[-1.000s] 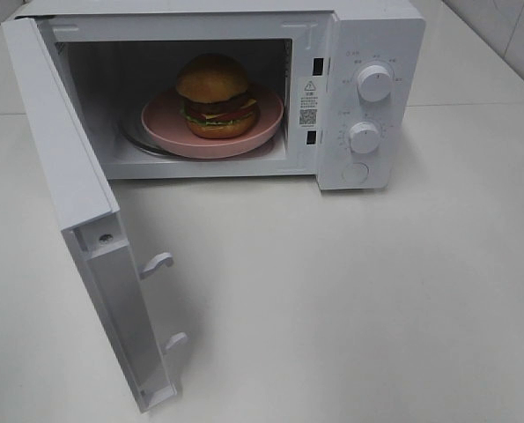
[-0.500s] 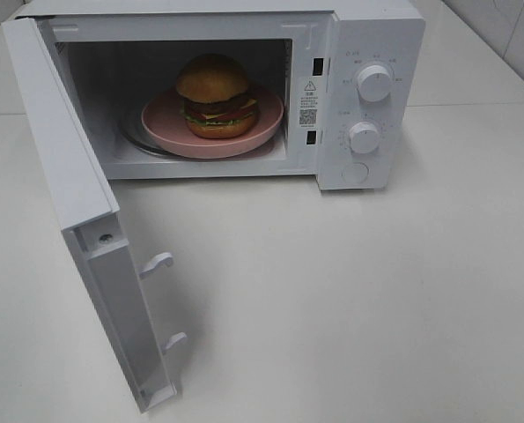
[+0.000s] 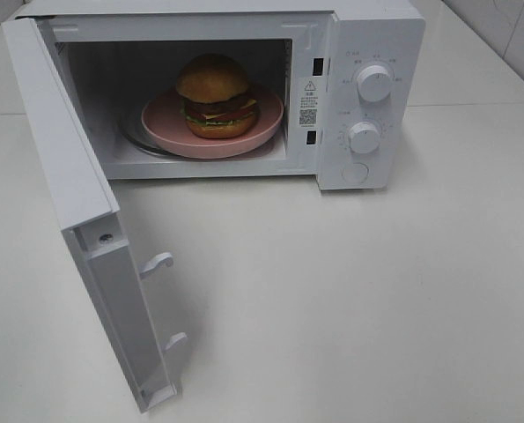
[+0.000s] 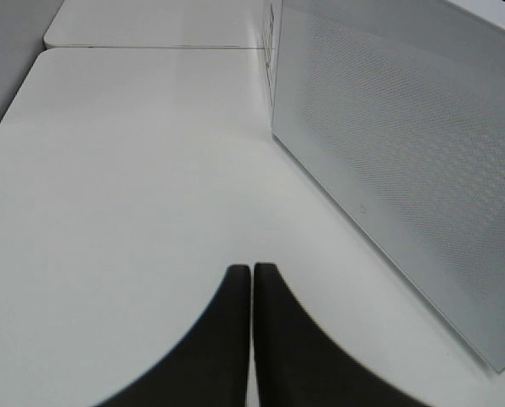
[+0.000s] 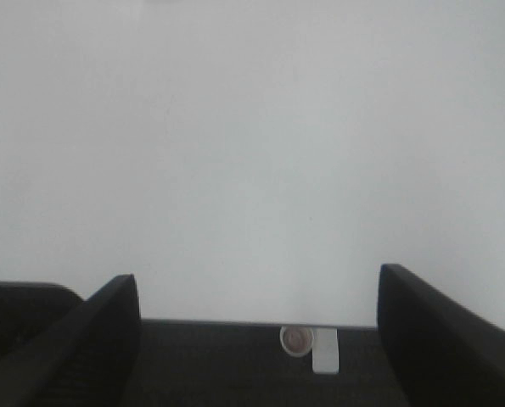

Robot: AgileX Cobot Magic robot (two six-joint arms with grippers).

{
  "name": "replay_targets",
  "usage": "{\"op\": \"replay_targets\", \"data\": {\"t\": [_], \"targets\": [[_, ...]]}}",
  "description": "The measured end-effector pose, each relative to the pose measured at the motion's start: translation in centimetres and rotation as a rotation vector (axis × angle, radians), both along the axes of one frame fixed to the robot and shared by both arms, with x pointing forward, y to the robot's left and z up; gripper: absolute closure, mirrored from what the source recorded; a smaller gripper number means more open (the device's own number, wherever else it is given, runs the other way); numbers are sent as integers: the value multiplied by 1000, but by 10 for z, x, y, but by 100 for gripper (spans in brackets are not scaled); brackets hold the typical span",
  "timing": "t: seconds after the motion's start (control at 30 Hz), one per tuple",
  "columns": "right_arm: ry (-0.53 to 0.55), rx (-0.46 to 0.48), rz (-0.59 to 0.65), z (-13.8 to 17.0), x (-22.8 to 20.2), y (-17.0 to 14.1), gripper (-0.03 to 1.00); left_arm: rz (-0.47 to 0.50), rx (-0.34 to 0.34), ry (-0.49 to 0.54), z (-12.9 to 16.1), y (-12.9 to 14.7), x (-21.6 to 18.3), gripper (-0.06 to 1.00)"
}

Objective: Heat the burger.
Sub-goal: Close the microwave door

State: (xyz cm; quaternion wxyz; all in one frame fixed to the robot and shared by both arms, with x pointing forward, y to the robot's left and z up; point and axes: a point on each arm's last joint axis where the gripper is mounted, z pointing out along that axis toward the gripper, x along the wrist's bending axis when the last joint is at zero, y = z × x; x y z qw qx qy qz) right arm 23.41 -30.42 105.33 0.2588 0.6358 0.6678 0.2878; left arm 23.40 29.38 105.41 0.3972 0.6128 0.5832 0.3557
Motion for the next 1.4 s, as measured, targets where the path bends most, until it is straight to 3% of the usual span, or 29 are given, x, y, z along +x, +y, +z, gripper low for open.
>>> {"op": "replay_targets", "data": {"t": [0.07,0.17,0.43,0.8,1.1,1.4], "targets": [[-87,13,0,-2,-14,-2,26,0,0,0,0,0,0,94],[-123,19,0,-3,-19,-3,26,0,0,0,0,0,0,94],[-154,14,20,-2,-17,-3,26,-5,5,4,0,0,1,94],[-219,1,41,2,-12,-2,26,-73,68,171,0,-2,29,94],[-265,-14,58,-3,-3,0,26,-88,29,11,22,-5,74,94],[-275,-18,62,-3,-3,0,26,-79,59,76,8,-2,144,94]]}}
